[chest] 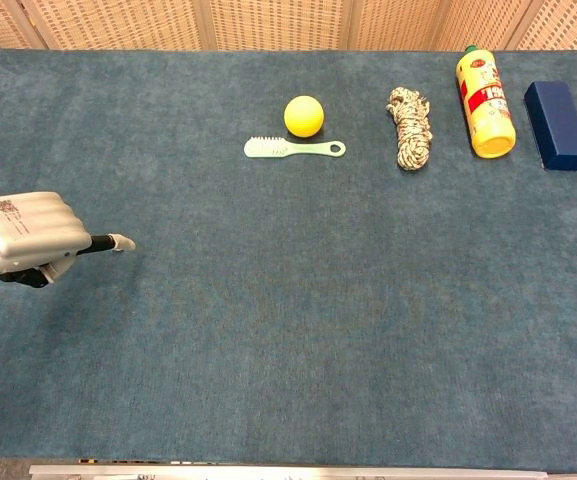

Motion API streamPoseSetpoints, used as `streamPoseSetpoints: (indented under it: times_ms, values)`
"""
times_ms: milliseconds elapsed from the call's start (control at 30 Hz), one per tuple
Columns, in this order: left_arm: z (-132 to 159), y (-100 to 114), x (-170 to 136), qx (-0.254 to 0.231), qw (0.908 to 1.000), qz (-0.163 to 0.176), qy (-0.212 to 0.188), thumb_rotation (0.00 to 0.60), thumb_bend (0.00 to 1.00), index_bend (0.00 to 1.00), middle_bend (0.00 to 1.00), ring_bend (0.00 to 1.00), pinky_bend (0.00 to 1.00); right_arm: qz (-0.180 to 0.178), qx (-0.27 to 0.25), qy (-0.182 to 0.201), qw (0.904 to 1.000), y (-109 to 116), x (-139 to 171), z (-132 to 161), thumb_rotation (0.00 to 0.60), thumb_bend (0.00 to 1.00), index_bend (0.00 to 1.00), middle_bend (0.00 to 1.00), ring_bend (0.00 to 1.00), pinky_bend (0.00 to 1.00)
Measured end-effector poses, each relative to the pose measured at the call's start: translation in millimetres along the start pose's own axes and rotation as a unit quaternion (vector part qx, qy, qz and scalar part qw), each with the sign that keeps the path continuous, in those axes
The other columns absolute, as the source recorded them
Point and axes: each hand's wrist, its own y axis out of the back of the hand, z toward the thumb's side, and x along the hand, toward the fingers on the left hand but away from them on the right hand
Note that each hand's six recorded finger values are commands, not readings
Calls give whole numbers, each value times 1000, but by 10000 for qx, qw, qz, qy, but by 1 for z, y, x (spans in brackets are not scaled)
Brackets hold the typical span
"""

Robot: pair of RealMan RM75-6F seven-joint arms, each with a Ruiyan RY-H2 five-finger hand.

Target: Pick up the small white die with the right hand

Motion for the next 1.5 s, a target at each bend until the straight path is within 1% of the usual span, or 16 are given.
streamPoseSetpoints:
  times_ms: [200,367,533,700,867,1500]
  values:
    - [-1,0,7,21,9999,-80,74,600,1000,77,1000,882,862,30,17,-15,10000,-1,0,-1,600,336,743,505,448,559]
    - [-2,5,13,111,9998,-75,144,600,1000,86,1000,886,865,86,32,-12,10000,-4,-1,0,600,336,743,506,448,559]
    - [-3,6,20,174,9996,-127,204,600,1000,92,1000,886,865,66,31,-31,10000,-2,-1,-1,600,336,742,505,448,559]
    - [-6,4,25,340,9989,-133,299,600,1000,96,1000,887,865,67,27,-52,10000,-1,-1,-3,600,336,743,506,448,559]
    - [-8,0,26,395,9985,-172,345,600,1000,101,1000,887,866,75,33,-58,9999,-1,-1,-3,600,336,743,506,448,559]
    - [-5,-1,23,431,9985,-115,303,600,1000,110,1000,887,866,169,74,-62,9998,-6,-2,-3,600,336,743,506,448,559]
